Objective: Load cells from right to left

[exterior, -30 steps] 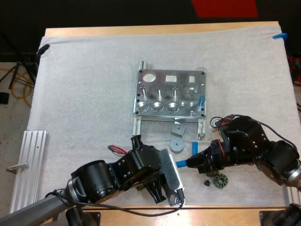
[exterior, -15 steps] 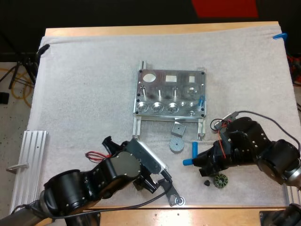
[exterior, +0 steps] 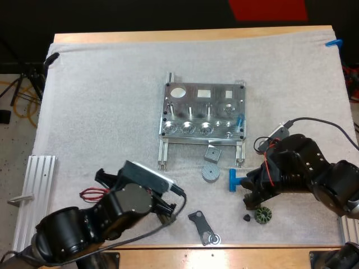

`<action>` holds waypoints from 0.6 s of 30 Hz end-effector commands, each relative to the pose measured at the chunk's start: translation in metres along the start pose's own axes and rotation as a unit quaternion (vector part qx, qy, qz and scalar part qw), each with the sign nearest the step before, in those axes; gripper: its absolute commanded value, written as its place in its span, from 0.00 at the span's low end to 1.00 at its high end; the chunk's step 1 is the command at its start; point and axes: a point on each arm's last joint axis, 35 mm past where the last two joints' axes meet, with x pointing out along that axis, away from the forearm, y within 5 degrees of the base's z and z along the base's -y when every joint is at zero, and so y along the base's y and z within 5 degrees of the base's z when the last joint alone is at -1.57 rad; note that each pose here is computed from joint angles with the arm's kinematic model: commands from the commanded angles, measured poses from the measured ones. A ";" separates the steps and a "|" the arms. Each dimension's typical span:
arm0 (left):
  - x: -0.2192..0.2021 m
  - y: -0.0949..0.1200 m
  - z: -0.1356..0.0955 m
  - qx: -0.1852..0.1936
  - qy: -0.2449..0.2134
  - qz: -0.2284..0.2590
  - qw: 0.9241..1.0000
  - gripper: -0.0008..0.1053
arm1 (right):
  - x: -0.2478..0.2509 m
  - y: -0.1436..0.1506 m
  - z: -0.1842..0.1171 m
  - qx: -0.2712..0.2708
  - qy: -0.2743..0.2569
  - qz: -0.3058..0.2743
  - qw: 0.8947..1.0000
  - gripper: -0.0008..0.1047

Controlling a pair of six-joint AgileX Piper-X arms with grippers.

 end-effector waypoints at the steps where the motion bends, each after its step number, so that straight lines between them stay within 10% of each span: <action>1: -0.003 0.005 0.001 -0.011 -0.011 0.014 1.000 0.48 | -0.004 0.001 0.003 -0.013 -0.003 0.001 1.000 0.08; 18: 0.017 0.012 -0.007 -0.030 0.013 -0.008 0.999 0.48 | -0.013 0.002 0.006 -0.024 -0.001 -0.011 1.000 0.08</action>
